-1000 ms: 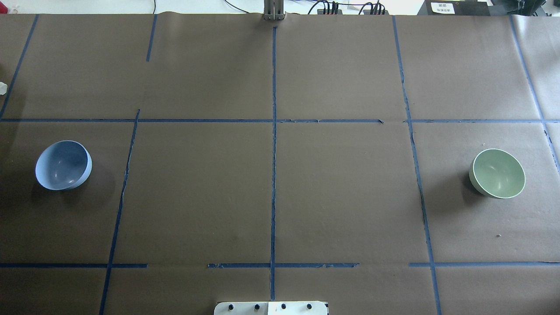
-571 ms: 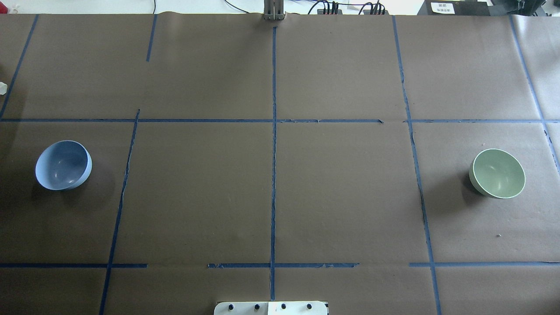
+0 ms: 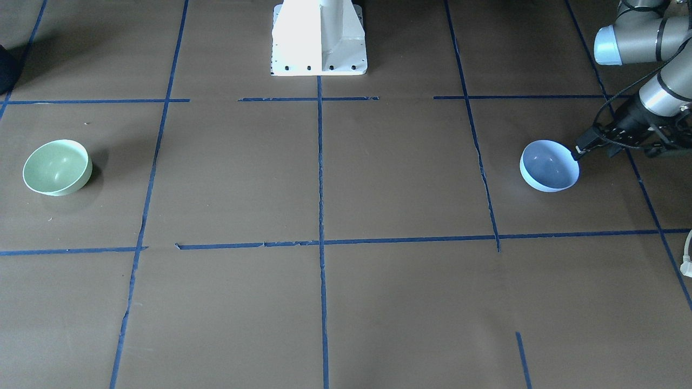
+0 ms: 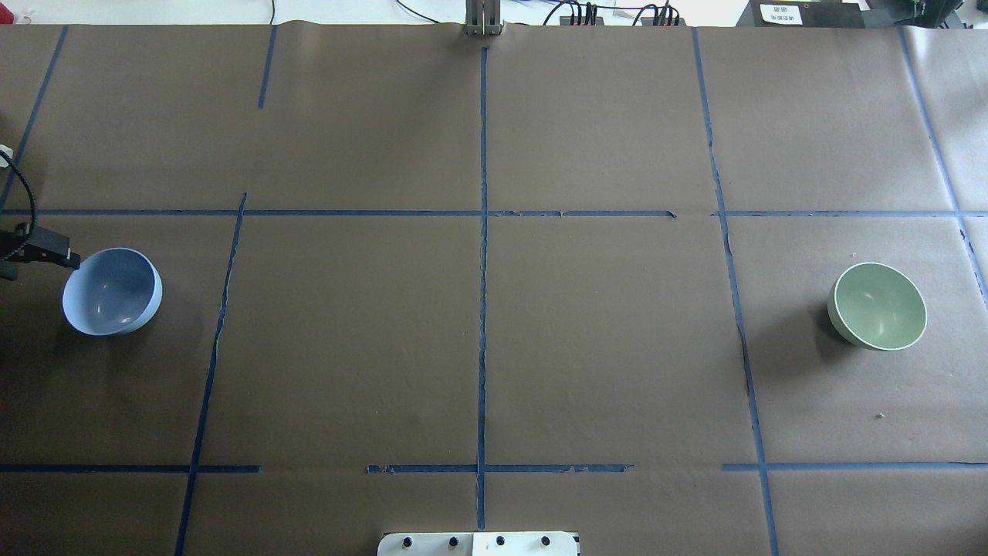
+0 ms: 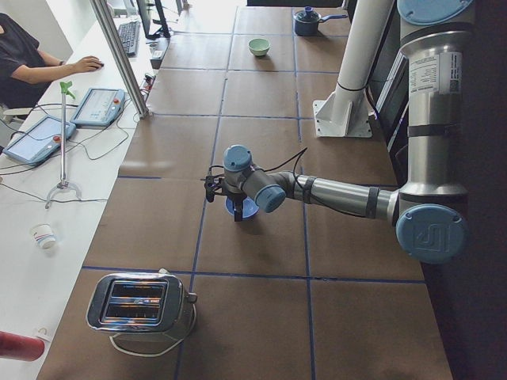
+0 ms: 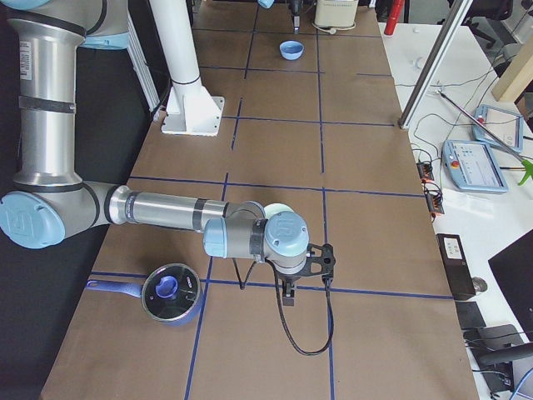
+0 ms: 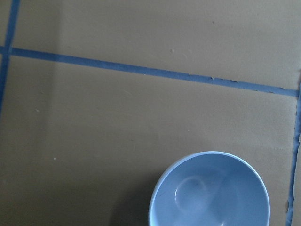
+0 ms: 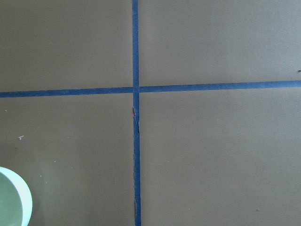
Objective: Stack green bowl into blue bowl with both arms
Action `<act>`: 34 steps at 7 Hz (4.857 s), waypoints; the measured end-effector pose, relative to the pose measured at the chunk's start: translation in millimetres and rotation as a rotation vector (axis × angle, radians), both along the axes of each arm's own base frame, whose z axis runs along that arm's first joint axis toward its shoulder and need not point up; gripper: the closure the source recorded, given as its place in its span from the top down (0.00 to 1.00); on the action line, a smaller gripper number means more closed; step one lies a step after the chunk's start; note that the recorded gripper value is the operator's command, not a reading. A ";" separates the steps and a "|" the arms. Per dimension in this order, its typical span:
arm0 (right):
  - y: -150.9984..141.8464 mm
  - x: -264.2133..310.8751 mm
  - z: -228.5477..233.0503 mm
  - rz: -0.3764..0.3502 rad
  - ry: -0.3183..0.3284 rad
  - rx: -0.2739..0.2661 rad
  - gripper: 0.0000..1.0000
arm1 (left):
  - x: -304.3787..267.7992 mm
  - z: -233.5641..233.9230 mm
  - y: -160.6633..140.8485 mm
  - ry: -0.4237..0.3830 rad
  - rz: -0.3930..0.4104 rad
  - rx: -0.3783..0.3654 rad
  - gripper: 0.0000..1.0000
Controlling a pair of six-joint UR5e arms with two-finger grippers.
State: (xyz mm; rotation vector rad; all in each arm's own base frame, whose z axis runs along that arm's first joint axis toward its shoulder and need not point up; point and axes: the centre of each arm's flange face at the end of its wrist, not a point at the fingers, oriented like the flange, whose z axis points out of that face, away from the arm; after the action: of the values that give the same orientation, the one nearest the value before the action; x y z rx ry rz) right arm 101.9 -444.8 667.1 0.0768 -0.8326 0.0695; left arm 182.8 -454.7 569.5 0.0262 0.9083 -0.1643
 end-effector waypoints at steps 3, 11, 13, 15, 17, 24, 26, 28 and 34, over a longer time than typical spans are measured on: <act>0.1 0.0 0.7 0.000 0.000 -0.002 1.00 | 35.8 33.8 6.5 0.004 0.030 -0.001 0.35; 0.0 -0.2 0.1 -0.001 -0.003 0.001 1.00 | 46.2 -45.3 2.2 0.097 0.100 -0.041 0.00; -0.1 -0.3 -0.3 -0.001 -0.005 0.002 1.00 | 80.4 -162.6 -32.7 0.119 0.055 -0.118 0.00; -0.2 -0.8 -1.2 -0.001 -0.013 0.004 1.00 | 178.9 -266.9 -29.3 0.143 0.017 -0.185 0.00; -0.5 -1.1 -3.7 -0.002 -0.016 0.009 1.00 | 296.4 -329.6 5.7 0.131 -0.037 -0.208 0.00; -8.2 -1.7 -12.4 -0.005 -0.019 0.024 1.00 | 364.6 -344.9 22.0 0.161 -0.071 -0.148 0.99; -15.2 -3.7 -23.4 -0.007 -0.054 0.041 1.00 | 287.5 -341.6 -8.7 0.204 -0.052 -0.220 0.99; -14.3 -18.0 -27.2 -0.010 -0.093 0.026 1.00 | 199.7 -340.1 -36.1 0.237 -0.042 -0.248 0.99; 28.7 -175.5 -43.6 0.065 -0.158 -0.009 1.00 | 50.0 -282.9 -17.0 0.097 -0.015 -0.101 1.00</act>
State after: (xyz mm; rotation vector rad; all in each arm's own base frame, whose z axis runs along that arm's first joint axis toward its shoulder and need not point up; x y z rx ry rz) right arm -73.5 -416.1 623.5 0.0901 -0.9876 0.1417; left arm 232.8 -471.7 286.5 -0.0690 0.9952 -0.2270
